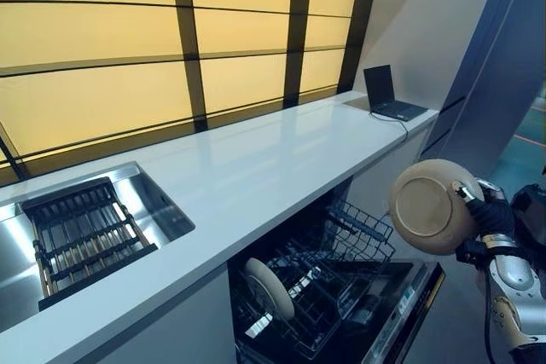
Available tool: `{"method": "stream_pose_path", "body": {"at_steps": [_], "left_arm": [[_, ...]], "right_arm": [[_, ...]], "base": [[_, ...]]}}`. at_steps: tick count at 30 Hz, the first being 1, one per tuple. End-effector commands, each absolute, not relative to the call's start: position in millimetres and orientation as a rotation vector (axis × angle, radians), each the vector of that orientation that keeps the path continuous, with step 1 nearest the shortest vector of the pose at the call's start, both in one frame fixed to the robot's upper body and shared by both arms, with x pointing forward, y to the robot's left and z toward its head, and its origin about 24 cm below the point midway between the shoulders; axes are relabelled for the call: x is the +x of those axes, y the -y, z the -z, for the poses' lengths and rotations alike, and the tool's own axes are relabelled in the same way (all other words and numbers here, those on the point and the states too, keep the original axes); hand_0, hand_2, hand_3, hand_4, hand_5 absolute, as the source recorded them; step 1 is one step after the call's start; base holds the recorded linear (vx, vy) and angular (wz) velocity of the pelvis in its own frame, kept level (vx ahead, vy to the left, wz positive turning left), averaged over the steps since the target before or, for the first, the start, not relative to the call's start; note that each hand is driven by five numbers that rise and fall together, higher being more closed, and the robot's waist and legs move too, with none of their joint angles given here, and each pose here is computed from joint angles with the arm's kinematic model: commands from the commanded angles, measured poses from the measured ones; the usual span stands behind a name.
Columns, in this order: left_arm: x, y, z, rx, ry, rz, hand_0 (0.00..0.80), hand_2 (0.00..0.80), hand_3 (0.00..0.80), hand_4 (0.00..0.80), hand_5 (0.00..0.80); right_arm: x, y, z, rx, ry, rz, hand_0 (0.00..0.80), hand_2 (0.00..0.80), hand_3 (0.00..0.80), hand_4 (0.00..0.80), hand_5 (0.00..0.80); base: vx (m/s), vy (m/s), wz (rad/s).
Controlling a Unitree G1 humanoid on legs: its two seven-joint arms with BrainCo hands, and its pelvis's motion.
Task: Take plates into dishwasher
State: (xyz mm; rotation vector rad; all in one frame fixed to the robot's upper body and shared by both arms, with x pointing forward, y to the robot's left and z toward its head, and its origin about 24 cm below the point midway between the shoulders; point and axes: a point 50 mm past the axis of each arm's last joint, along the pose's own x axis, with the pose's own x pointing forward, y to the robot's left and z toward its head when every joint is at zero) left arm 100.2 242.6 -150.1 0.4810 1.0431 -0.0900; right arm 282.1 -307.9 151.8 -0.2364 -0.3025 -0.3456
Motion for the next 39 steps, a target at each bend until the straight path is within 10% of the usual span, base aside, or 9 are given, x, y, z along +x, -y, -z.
{"method": "stream_pose_path", "body": {"at_steps": [1, 39], "left_arm": [[131.4, -243.7, 140.9, 0.538, -0.965, 0.119, 0.000, 0.000, 0.000, 0.000, 0.000], [216.3, -206.5, 107.6, 0.614, -0.723, 0.267, 0.000, 0.000, 0.000, 0.000, 0.000]], "right_arm": [[296.9, 292.3, -193.7, -0.419, 0.445, 0.309, 0.800, 0.800, 0.800, 0.800, 0.800], [355.2, 208.5, -220.0, -0.653, 0.535, 0.179, 0.800, 0.800, 0.800, 0.800, 0.800]], "base": [[0.000, 0.000, 0.00], [-0.038, -0.004, -0.01]]}}
